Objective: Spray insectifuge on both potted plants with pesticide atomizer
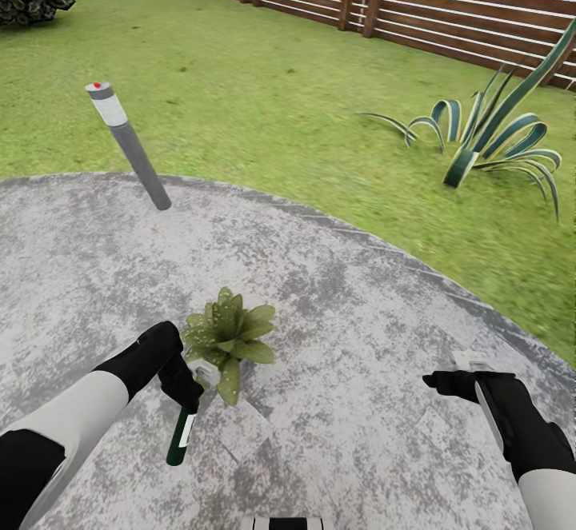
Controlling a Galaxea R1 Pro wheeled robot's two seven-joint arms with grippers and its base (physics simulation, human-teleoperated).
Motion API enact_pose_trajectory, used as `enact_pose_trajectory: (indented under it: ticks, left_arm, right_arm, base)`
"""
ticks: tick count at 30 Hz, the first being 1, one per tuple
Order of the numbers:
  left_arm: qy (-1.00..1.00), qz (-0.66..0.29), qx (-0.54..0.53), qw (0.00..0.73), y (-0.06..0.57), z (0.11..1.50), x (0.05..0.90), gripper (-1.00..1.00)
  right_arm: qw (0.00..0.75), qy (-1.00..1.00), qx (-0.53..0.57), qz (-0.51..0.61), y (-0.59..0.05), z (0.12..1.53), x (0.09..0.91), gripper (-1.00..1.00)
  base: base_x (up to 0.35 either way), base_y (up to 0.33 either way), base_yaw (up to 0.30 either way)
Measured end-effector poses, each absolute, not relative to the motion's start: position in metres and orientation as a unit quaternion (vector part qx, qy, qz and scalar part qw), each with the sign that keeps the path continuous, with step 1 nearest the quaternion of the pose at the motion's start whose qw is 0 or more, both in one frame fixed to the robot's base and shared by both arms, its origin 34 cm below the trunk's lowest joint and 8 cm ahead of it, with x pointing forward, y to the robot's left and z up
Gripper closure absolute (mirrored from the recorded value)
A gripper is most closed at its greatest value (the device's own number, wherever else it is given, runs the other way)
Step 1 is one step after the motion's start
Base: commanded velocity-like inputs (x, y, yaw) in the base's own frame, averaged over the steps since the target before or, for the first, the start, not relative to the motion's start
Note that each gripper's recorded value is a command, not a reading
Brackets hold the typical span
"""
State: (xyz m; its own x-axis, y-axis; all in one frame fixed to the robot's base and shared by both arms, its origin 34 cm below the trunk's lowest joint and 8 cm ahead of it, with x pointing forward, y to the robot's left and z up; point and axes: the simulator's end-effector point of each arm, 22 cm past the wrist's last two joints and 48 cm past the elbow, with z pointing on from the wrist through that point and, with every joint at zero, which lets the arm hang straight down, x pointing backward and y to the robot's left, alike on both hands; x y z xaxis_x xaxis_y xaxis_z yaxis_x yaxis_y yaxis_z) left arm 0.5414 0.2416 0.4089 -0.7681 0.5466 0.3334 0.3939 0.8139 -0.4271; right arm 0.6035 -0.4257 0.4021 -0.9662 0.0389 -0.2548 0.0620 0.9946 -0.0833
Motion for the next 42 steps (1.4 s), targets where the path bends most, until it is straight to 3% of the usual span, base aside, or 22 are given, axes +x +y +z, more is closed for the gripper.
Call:
enact_pose_trajectory:
  ticks: [15,30,42]
  left_arm:
    - [-0.93,0.171,-0.25,0.21,0.24,0.414,0.565,1.0]
    - [-0.937,0.166,-0.269,0.152,0.224,0.441,0.633,1.0]
    - [-0.933,0.172,-0.275,0.154,0.213,0.439,0.627,1.0]
  right_arm:
    - [0.122,0.991,0.025,-0.046,-0.426,0.397,0.6,-1.0]
    - [0.122,0.991,0.026,-0.045,-0.426,0.397,0.6,-1.0]
    - [0.122,0.991,0.025,-0.046,-0.426,0.397,0.6,-1.0]
  base:
    - [0.0,-0.004,0.136]
    - [0.0,0.0,0.006]
    - [0.0,0.0,0.0]
